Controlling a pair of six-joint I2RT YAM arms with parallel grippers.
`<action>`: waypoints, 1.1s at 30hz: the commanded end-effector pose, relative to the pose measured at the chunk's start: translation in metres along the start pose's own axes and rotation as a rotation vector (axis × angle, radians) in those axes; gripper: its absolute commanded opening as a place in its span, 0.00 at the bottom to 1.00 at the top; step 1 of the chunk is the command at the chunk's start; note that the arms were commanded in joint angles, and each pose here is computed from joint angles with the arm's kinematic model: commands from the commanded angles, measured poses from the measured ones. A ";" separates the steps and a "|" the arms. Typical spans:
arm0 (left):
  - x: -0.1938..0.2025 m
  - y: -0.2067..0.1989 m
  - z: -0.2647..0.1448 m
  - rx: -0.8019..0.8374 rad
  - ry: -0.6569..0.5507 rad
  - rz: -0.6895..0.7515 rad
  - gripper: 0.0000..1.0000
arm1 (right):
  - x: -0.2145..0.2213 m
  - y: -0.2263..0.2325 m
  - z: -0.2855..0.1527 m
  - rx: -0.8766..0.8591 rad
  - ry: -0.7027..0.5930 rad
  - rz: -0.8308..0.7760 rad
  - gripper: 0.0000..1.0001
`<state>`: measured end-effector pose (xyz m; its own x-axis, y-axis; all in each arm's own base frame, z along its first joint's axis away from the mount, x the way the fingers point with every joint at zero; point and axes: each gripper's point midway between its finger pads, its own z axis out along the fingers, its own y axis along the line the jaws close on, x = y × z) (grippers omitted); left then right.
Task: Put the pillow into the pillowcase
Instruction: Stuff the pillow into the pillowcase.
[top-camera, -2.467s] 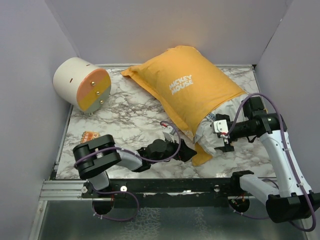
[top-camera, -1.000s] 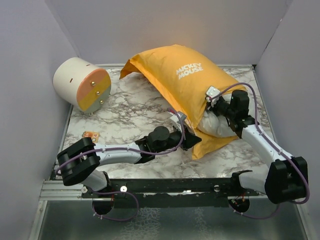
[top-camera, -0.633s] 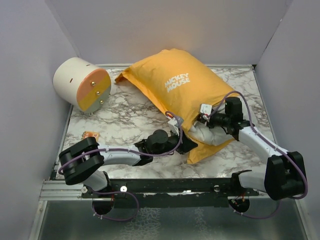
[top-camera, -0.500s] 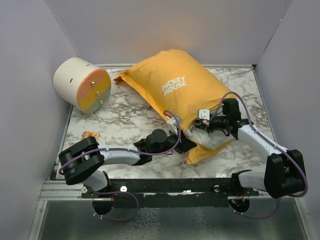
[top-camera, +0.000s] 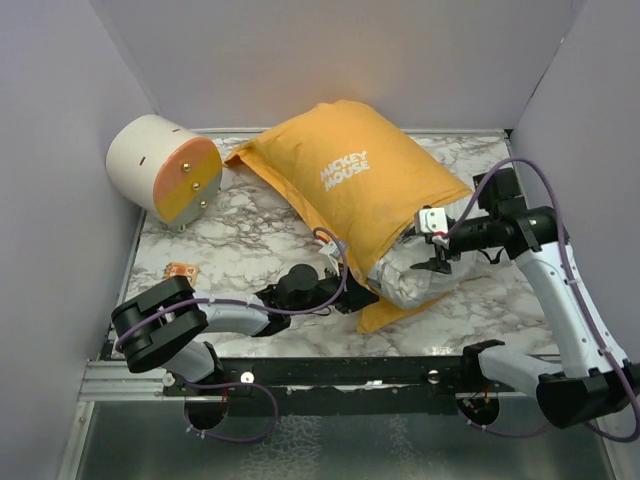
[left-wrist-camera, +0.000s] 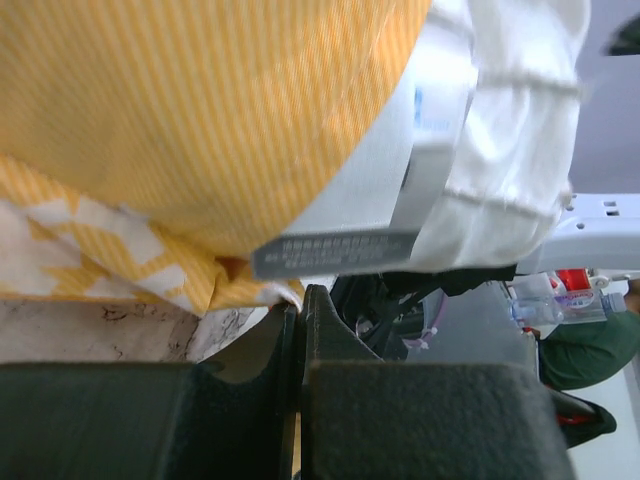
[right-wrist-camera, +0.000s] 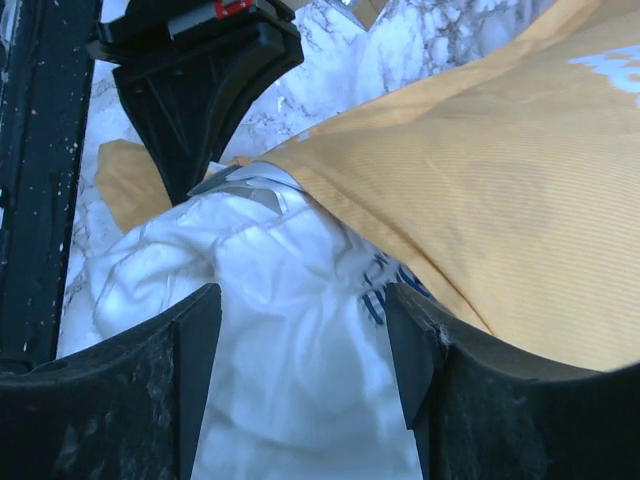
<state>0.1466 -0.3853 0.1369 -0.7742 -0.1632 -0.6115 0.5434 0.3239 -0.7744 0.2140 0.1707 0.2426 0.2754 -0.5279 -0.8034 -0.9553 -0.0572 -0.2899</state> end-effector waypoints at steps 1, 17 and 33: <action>-0.025 -0.028 -0.003 0.105 -0.050 0.020 0.00 | -0.017 0.023 -0.035 0.018 0.103 0.017 0.68; -0.023 -0.096 -0.009 0.247 0.052 0.126 0.00 | 0.106 -0.114 0.005 0.715 0.177 0.136 0.02; -0.019 -0.075 -0.014 0.162 0.026 0.086 0.00 | 0.119 -0.007 0.092 0.054 0.038 0.094 0.32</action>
<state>0.1430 -0.3877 0.1421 -0.7465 -0.0957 -0.6585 0.5753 0.4045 -0.7109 0.3386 0.1755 0.1367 0.0600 -0.5551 -0.8296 -0.8676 0.3819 -0.3183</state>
